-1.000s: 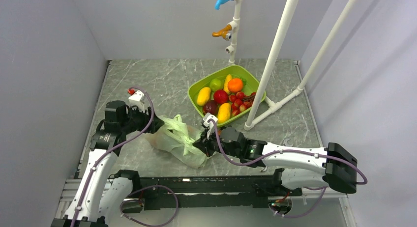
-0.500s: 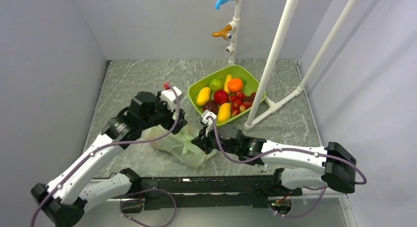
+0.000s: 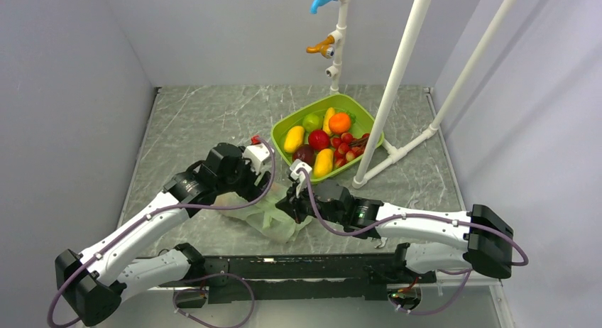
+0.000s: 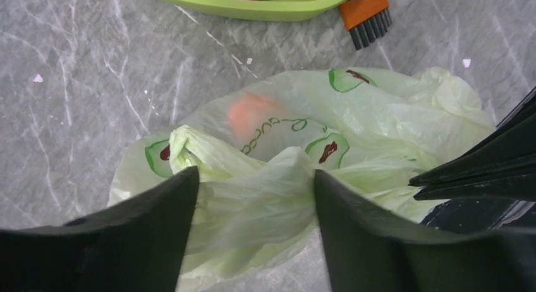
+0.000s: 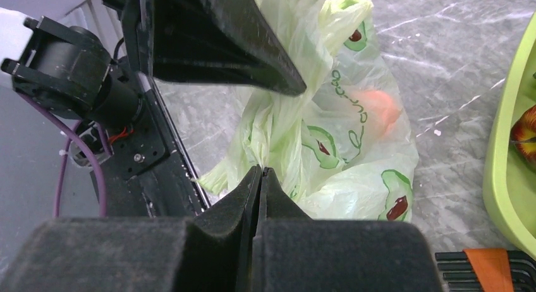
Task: Take the fake fruits out of the plastic bag
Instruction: Untie the plastic bag at the center of the board.
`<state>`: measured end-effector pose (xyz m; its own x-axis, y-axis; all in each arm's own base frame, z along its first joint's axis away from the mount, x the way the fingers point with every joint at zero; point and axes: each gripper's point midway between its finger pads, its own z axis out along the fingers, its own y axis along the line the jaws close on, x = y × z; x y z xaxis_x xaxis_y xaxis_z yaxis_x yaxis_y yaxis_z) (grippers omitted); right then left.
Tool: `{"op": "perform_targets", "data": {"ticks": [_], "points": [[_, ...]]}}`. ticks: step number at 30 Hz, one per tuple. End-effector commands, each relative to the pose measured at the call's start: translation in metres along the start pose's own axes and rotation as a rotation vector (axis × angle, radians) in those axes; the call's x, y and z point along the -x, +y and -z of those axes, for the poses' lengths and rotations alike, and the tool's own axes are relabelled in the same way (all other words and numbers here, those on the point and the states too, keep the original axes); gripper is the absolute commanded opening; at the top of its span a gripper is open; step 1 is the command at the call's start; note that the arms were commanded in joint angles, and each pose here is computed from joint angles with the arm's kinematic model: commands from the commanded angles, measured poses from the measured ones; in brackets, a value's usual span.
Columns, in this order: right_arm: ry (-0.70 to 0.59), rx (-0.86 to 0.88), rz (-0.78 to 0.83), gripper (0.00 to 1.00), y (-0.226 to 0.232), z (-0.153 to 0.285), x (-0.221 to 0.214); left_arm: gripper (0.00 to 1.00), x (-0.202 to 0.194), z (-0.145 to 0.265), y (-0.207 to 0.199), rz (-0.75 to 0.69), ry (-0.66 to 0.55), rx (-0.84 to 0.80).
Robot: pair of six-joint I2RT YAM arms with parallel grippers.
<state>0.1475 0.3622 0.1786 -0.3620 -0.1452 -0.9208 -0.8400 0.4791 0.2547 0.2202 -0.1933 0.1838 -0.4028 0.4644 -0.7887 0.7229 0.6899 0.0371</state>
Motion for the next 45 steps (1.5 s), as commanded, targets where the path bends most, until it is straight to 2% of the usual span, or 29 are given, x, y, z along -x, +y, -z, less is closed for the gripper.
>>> {"op": "perform_targets", "data": {"ticks": [1, 5, 7, 9, 12, 19, 25, 29, 32, 37, 38, 39, 45], "points": [[-0.048, 0.025, -0.014, 0.00, 0.006, -0.007, 0.014, 0.62, 0.001, 0.005, 0.007, -0.011, 0.002, 0.052], [-0.033, 0.029, -0.026, 0.00, 0.007, -0.007, 0.010, 0.31, 0.002, 0.014, 0.027, 0.015, -0.017, 0.174], [-0.031, 0.021, -0.019, 0.00, 0.005, -0.008, 0.010, 0.24, 0.004, 0.022, 0.037, 0.030, -0.035, 0.237], [-0.030, 0.000, -0.013, 0.00, 0.001, -0.008, 0.011, 0.11, 0.005, 0.031, 0.050, 0.054, -0.052, 0.323], [-0.035, -0.036, -0.019, 0.00, -0.004, -0.008, 0.014, 0.01, 0.004, 0.046, 0.067, 0.092, -0.076, 0.438], [-0.058, -0.132, -0.097, 0.00, -0.022, -0.001, 0.007, 0.00, 0.005, 0.081, 0.092, 0.184, -0.166, 0.623], [-0.044, -0.150, -0.110, 0.00, -0.026, 0.002, -0.003, 0.00, 0.015, 0.088, 0.085, 0.183, -0.269, 0.573], [-0.020, -0.163, -0.100, 0.04, -0.024, -0.003, 0.007, 0.00, 0.016, 0.084, 0.080, 0.177, -0.262, 0.539], [-0.018, -0.185, -0.083, 0.20, -0.025, -0.004, 0.018, 0.00, 0.015, 0.080, 0.079, 0.173, -0.232, 0.532], [-0.066, -0.231, -0.053, 0.59, -0.029, -0.004, 0.049, 0.00, 0.015, 0.079, 0.078, 0.170, -0.230, 0.520], [-0.067, -0.247, -0.047, 0.70, -0.030, -0.006, 0.053, 0.00, 0.015, 0.079, 0.077, 0.169, -0.235, 0.514], [-0.070, -0.260, -0.046, 0.75, -0.033, -0.009, 0.059, 0.00, 0.015, 0.078, 0.076, 0.168, -0.236, 0.509], [-0.088, -0.258, -0.107, 0.75, -0.046, -0.034, 0.090, 0.00, 0.015, 0.077, 0.073, 0.169, -0.238, 0.492]]}}
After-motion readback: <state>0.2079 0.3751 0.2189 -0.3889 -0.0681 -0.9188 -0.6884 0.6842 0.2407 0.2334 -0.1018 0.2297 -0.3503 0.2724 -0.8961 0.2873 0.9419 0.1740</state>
